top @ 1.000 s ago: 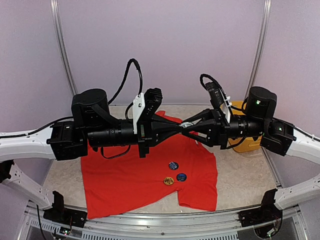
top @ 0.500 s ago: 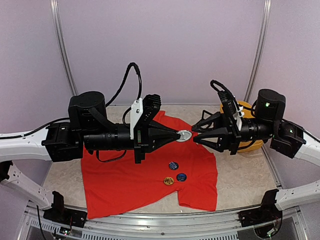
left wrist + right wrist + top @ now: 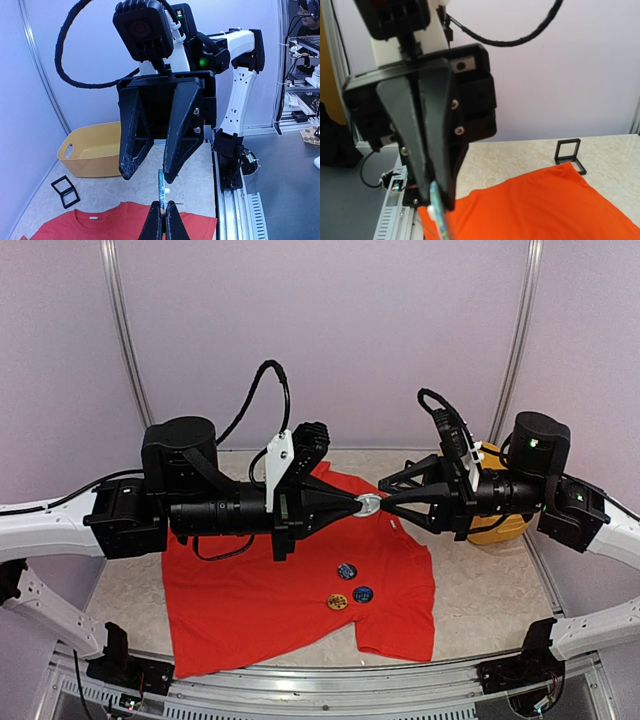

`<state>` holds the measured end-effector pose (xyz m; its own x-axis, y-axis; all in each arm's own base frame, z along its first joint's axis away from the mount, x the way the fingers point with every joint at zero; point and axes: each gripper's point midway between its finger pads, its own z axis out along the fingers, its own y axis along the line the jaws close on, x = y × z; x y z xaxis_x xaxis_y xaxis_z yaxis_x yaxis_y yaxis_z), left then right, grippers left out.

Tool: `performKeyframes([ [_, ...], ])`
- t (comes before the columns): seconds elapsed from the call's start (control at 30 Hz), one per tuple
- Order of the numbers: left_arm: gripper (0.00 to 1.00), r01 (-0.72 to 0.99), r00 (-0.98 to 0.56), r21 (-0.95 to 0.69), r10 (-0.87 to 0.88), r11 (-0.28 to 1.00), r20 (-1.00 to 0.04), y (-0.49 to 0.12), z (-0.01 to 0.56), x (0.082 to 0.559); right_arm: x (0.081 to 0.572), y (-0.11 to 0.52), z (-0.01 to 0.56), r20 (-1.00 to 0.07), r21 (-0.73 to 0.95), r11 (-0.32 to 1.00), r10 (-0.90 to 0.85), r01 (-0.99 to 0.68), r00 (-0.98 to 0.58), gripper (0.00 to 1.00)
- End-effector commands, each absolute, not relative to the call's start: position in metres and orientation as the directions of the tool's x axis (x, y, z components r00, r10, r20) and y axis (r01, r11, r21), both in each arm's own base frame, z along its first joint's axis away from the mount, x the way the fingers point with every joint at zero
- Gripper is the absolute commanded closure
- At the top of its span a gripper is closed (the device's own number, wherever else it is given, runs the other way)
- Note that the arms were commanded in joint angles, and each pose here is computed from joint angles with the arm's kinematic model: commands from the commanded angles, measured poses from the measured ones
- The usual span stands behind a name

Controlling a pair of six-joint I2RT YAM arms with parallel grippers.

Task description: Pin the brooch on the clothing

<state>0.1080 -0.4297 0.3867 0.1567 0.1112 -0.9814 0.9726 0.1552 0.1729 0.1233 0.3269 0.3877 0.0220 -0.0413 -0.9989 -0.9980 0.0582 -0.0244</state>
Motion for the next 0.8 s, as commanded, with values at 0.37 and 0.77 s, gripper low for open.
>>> performKeyframes([
  [0.37,1.00,0.972,0.147,0.169,0.138,0.162,-0.979,-0.430,0.390,0.109,0.133,0.336,0.396,-0.996,-0.062,0.077,-0.075,-0.995,0.056,0.78],
  [0.77,1.00,0.974,0.144,0.164,0.133,0.158,-0.981,-0.431,0.389,0.109,0.135,0.345,0.383,-0.994,-0.042,0.050,-0.104,-0.998,0.037,0.97],
])
